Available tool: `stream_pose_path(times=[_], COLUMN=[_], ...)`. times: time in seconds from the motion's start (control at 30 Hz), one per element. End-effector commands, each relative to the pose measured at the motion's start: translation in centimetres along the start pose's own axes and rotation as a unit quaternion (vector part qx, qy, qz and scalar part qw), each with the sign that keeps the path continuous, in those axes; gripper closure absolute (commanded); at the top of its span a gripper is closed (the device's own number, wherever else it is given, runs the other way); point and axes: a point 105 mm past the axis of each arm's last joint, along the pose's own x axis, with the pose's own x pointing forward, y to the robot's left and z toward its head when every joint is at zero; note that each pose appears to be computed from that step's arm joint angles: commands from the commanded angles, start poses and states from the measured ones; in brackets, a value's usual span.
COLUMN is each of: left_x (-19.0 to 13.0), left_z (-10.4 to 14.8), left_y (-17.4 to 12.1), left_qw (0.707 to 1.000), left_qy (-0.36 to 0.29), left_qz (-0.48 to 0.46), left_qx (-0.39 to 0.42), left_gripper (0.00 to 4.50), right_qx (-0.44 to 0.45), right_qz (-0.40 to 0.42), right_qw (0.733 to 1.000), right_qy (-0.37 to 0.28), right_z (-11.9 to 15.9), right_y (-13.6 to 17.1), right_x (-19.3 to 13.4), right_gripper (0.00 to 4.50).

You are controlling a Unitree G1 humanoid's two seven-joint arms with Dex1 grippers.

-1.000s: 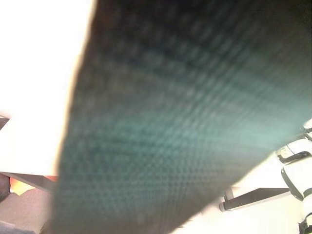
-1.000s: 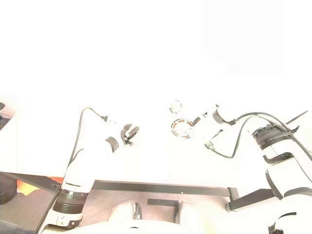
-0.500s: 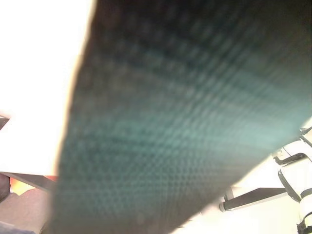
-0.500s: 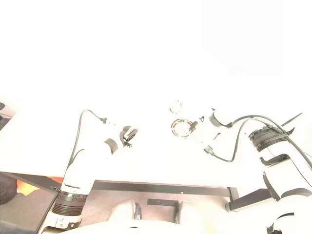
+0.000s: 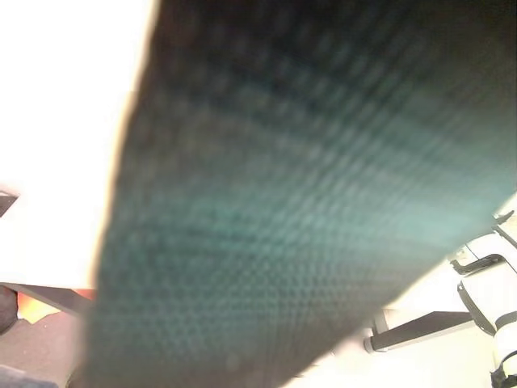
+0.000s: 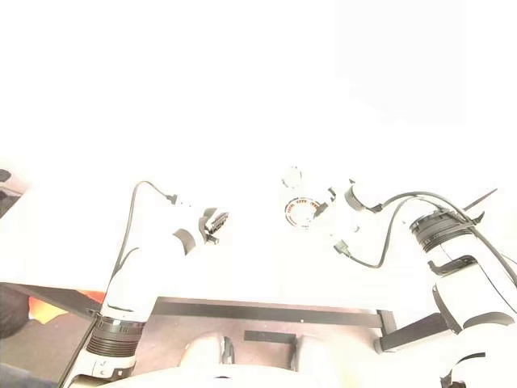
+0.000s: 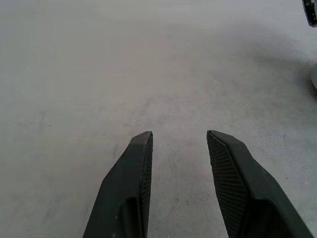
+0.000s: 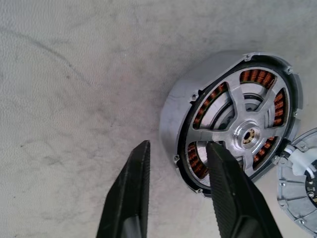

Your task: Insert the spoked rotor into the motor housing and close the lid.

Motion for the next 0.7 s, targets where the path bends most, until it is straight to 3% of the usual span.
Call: stream_pose_path(times=[0.03, 0.07, 0.2, 0.3, 0.7], left_x=[0.0, 0.0, 0.1, 0.1, 0.1], left_z=[1.4, 1.4, 1.4, 1.4, 1.1], left_y=[0.0, 0.0, 0.0, 0.0, -0.1], left_qw=[1.000, 1.000, 1.000, 1.000, 1.000], left_qy=[-0.023, -0.023, -0.023, -0.023, -0.021], left_qz=[-0.002, -0.002, -0.002, -0.002, 0.001], left_qx=[0.013, 0.013, 0.013, 0.013, 0.009], left_gripper=[2.67, 2.67, 2.67, 2.67, 2.67], right_qx=[-0.001, -0.001, 0.002, 0.009, 0.123], right_qz=[0.009, 0.006, 0.002, 0.005, -0.079], right_qw=[1.000, 1.000, 1.000, 1.000, 0.989], right_qy=[-0.002, -0.002, -0.003, -0.006, -0.029], right_z=[0.0, 0.0, 0.0, 0.0, 0.5], right_y=[0.3, 0.2, 0.0, 0.0, -3.7], right_x=[0.0, 0.0, -0.1, -0.1, -0.8], right_gripper=[3.80, 4.09, 4.09, 4.48, 4.48])
